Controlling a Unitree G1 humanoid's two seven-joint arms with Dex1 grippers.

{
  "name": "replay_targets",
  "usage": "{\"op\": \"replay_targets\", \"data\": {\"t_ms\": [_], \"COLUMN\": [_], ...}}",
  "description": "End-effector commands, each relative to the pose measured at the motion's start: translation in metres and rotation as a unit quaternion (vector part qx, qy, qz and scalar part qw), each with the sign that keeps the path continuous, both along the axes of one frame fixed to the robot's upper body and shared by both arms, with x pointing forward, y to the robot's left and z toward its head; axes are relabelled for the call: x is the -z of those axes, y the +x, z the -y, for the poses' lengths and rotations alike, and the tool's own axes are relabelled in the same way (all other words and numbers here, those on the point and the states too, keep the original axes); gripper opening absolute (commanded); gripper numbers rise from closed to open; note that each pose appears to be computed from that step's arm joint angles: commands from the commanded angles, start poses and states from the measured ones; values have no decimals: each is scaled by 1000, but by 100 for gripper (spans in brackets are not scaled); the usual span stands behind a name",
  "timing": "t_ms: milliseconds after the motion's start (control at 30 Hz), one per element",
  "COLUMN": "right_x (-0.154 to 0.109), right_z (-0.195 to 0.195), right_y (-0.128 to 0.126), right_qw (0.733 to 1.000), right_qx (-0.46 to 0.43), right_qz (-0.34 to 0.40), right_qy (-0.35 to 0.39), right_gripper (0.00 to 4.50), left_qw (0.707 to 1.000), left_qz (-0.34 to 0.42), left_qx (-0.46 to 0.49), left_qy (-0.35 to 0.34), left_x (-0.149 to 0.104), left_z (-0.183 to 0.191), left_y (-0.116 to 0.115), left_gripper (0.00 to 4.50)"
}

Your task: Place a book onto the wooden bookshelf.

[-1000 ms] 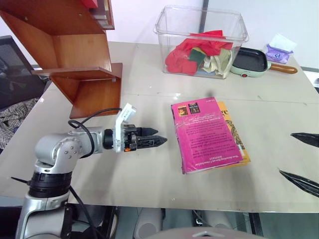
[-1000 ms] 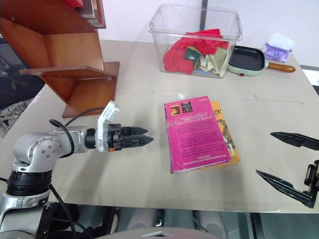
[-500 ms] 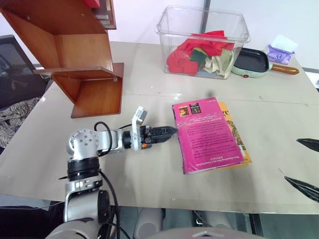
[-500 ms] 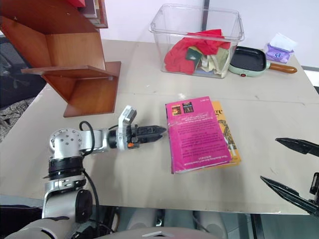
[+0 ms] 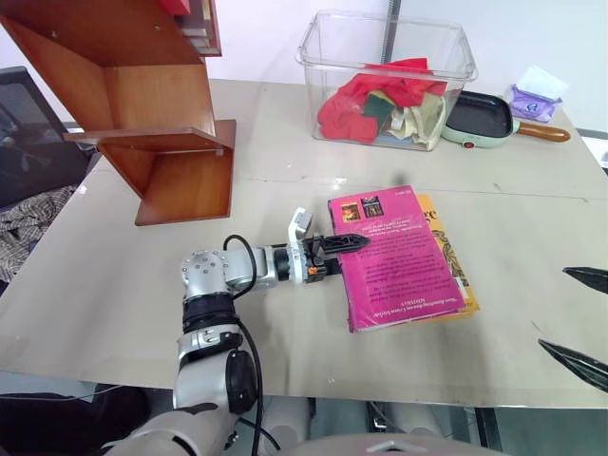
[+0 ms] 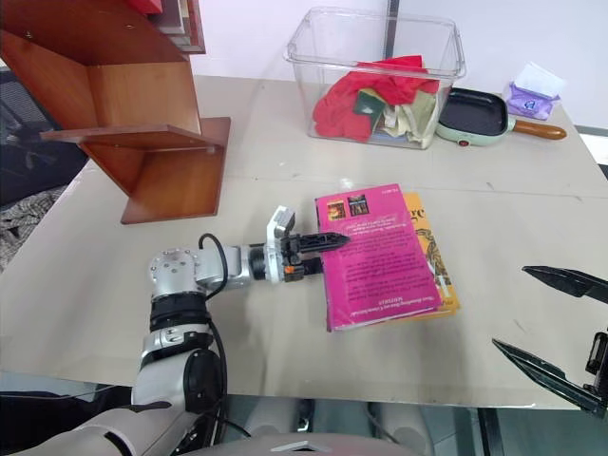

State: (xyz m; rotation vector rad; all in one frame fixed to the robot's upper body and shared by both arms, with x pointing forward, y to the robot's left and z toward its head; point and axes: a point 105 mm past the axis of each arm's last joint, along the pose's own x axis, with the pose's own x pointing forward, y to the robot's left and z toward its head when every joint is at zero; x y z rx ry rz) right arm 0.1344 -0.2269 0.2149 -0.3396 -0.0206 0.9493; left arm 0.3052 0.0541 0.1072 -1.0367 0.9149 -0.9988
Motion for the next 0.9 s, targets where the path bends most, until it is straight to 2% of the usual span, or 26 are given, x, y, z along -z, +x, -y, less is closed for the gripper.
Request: {"op": "replay_targets", "data": {"t_ms": [33,100,133,167,233,333,400,567,733,833,900], "right_x": [-3,-2,-3,-3,-2,-1,2,4,4,-1,-8], "right_z": [-1,-1,-1,-1,-1,0,0,-3,-6,-6,-8], "right_y": [-2,-2,-2,-3,-3,-3,-1,4,9,16,23], "right_qw": [1000,1000,1000,1000,1000,1000,1000,1000,1000,999,998], "right_qx": [0,0,1,2,5,7,7,3,-3,-7,-9], "right_qz": [12,12,12,11,10,8,7,9,15,29,47], "right_qy": [-6,-7,-7,-8,-10,-10,-8,-2,7,26,45], "right_gripper": [446,446,450,450,450,450,450,450,450,450,450], "left_qw": [1000,1000,1000,1000,1000,1000,999,999,991,973,948], "left_qz": [-6,-13,-13,-13,-12,-9,-2,29,105,207,293], "left_qx": [-7,-10,-9,-10,-10,-15,-22,-34,-78,-105,-118], "left_qy": [-13,-14,-17,-17,-18,-18,-24,-31,-31,0,48], "left_x": [3,7,8,8,8,7,4,-9,-40,-82,-111], "left_z": [6,7,7,5,-1,-6,-9,-26,-55,-77,-81], "left_y": [1,0,0,-1,-2,-1,1,2,9,14,16], "left_gripper": [450,450,399,373,289,130,70,61,61,61,61]}}
